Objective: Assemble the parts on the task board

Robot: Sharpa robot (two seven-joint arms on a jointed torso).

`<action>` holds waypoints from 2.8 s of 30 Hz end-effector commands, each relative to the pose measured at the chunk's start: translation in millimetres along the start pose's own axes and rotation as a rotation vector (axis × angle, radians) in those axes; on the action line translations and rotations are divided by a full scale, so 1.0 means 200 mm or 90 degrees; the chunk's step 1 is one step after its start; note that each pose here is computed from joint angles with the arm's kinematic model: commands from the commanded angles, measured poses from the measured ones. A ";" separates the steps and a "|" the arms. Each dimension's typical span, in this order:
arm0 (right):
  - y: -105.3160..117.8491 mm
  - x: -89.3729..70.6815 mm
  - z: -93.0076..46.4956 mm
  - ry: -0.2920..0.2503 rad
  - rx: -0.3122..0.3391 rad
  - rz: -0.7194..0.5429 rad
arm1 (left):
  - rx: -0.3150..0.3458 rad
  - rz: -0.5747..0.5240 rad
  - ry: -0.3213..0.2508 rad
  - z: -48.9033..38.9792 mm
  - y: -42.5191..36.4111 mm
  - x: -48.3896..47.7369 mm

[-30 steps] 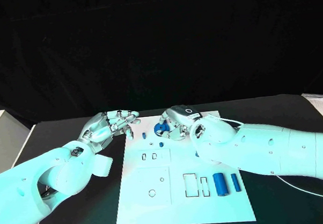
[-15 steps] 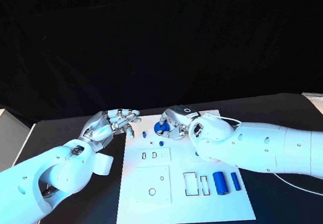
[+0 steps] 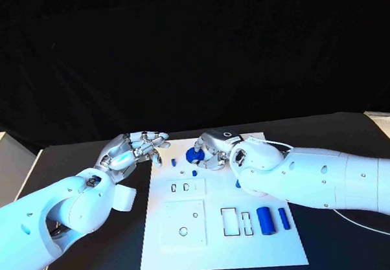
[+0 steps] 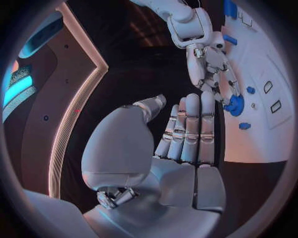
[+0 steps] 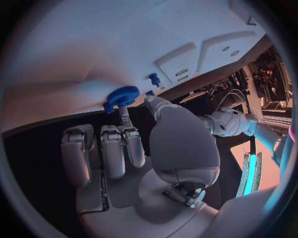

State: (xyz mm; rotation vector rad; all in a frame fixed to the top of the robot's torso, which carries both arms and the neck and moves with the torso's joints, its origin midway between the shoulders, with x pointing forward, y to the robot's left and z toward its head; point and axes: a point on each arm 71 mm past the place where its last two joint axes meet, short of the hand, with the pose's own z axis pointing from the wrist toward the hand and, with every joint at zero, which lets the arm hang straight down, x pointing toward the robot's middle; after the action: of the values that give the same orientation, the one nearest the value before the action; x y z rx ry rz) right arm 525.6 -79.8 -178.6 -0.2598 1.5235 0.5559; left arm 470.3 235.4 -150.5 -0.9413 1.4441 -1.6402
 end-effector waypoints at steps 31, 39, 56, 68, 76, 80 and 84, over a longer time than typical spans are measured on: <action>-0.41 -0.22 -0.32 -0.080 -0.053 0.263 | -0.003 -0.011 -0.008 -0.016 0.060 -0.026; -0.62 -0.22 -0.43 -0.022 -0.012 0.251 | -0.008 -0.020 0.001 -0.014 0.090 -0.006; -0.83 -0.19 -0.51 0.025 0.055 0.205 | -0.011 -0.023 0.009 -0.018 0.108 0.002; -0.88 -0.15 -0.50 0.040 0.083 0.197 | -0.012 -0.022 0.007 -0.021 0.110 -0.002; -0.88 -0.13 -0.49 0.045 0.089 0.195 | -0.012 -0.022 0.007 -0.022 0.111 -0.002; -0.88 -0.12 -0.48 0.046 0.092 0.193 | -0.013 -0.022 0.007 -0.022 0.111 -0.002; -0.88 -0.11 -0.48 0.045 0.096 0.192 | -0.013 -0.021 0.006 -0.022 0.112 -0.004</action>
State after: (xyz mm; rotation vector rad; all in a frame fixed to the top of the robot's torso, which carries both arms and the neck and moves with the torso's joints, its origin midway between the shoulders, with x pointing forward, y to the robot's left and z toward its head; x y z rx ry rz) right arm 530.2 -281.2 -192.6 0.0818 1.6649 0.6813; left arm 468.8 237.8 -174.4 -0.9863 1.4656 -1.6338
